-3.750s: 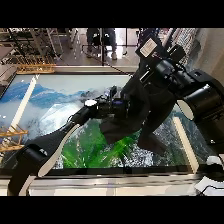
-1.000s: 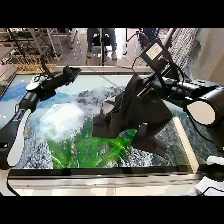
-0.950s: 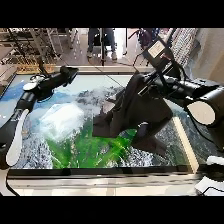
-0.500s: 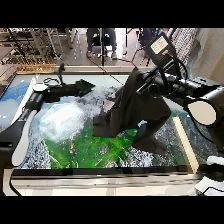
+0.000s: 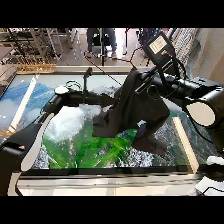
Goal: Fold the clothes and pants, and hang the long-sleeved shirts on hangers.
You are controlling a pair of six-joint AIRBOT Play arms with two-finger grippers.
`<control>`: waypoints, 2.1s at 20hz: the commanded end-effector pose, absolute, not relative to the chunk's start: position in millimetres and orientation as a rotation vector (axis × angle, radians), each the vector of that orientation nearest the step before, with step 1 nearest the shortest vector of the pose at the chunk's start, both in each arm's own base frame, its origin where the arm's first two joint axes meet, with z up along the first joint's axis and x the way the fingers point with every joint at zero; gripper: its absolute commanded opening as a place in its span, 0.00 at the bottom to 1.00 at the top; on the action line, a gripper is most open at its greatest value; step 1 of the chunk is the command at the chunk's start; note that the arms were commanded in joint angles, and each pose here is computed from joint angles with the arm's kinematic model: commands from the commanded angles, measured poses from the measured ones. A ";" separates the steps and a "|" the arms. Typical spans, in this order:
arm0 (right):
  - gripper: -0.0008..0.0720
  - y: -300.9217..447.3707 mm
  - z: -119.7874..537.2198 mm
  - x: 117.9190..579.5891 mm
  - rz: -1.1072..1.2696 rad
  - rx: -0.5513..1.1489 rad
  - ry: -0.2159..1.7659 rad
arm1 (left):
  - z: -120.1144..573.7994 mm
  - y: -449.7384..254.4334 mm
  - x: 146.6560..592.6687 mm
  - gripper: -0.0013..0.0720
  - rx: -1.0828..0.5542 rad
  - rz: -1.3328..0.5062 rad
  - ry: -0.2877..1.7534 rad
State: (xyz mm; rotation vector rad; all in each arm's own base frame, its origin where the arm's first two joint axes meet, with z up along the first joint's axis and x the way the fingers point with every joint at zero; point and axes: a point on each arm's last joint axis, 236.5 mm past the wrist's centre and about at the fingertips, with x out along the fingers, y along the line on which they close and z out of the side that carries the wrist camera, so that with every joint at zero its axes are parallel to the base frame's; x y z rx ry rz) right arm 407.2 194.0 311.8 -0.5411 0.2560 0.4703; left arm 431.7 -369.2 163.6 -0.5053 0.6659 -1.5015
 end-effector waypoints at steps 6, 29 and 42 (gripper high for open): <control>0.04 193.7 312.8 407.3 0.464 -0.518 0.259 | 171.4 -396.8 414.4 0.92 -0.521 -1.520 0.685; 0.04 188.7 295.8 401.8 0.461 -0.485 0.347 | 143.3 -249.0 551.4 0.03 -0.818 -0.966 0.746; 0.04 181.9 255.6 378.8 0.565 -0.715 0.490 | 201.7 -144.2 616.1 0.03 -1.049 -0.773 0.472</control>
